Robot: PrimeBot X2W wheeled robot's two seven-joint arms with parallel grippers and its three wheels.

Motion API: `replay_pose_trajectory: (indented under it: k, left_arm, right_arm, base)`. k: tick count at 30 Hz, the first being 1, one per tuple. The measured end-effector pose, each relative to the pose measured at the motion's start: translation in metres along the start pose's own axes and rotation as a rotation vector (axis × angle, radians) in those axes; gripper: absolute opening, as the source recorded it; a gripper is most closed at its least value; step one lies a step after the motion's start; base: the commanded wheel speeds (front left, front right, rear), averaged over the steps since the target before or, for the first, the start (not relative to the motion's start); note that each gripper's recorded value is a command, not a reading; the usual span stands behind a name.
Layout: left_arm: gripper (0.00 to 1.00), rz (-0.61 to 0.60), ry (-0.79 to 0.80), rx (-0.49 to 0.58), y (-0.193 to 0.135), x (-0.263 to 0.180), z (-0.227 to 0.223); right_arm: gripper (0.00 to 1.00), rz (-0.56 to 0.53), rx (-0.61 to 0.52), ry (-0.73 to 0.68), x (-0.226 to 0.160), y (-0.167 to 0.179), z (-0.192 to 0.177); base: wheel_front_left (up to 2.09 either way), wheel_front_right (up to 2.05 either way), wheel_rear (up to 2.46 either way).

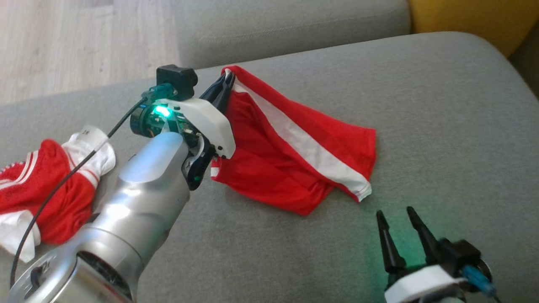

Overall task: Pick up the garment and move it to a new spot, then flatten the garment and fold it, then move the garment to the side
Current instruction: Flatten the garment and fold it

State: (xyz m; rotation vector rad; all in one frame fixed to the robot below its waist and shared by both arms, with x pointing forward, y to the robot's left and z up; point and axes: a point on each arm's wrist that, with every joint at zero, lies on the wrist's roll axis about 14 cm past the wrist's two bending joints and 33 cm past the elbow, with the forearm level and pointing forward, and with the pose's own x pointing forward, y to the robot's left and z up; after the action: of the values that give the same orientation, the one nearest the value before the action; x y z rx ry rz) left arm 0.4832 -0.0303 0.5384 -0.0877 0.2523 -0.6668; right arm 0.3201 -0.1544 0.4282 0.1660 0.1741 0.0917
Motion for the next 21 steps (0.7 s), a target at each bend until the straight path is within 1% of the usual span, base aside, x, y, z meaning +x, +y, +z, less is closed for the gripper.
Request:
replay_pose_trajectory:
  k: [6, 11, 16, 17, 18, 19, 20, 21]
  left_arm:
    - [0.00, 0.019, 0.008, 0.002, 0.012, 0.000, -0.006]
    - [0.00, 0.020, 0.011, -0.003, 0.016, 0.004, -0.007]
    - [0.00, 0.009, 0.016, -0.004, 0.017, 0.008, -0.008]
    - [0.00, 0.008, 0.017, -0.008, 0.017, 0.009, -0.009]
    - [0.00, 0.008, 0.018, -0.010, 0.018, 0.010, -0.010]
    - [0.00, 0.007, 0.015, -0.014, 0.019, 0.010, -0.010]
    - [0.00, 0.007, 0.014, -0.014, 0.019, 0.010, -0.010]
    - [0.00, 0.008, 0.016, -0.012, 0.020, 0.010, -0.011]
  right_arm:
    - [1.00, 0.043, 0.012, 0.083, 0.027, 0.009, -0.018]
    - [1.00, 0.075, -0.004, 0.129, 0.039, 0.017, -0.029]
    - [1.00, 0.077, -0.015, 0.171, 0.050, 0.015, -0.038]
    - [0.91, 0.079, -0.017, 0.174, 0.052, 0.015, -0.038]
    - [0.72, 0.081, -0.019, 0.175, 0.054, 0.015, -0.038]
    - [0.50, 0.084, -0.021, 0.179, 0.056, 0.016, -0.038]
    - [0.40, 0.086, -0.023, 0.180, 0.059, 0.016, -0.038]
    - [0.11, 0.088, -0.024, 0.176, 0.061, 0.016, -0.037]
  base:
    - [0.00, 0.00, 0.00]
    - [0.00, 0.00, 0.00]
    - [0.00, 0.00, 0.00]
    - [0.00, 0.00, 0.00]
    - [0.00, 0.00, 0.00]
    - [0.00, 0.00, 0.00]
    - [0.00, 0.00, 0.00]
    - [0.00, 0.00, 0.00]
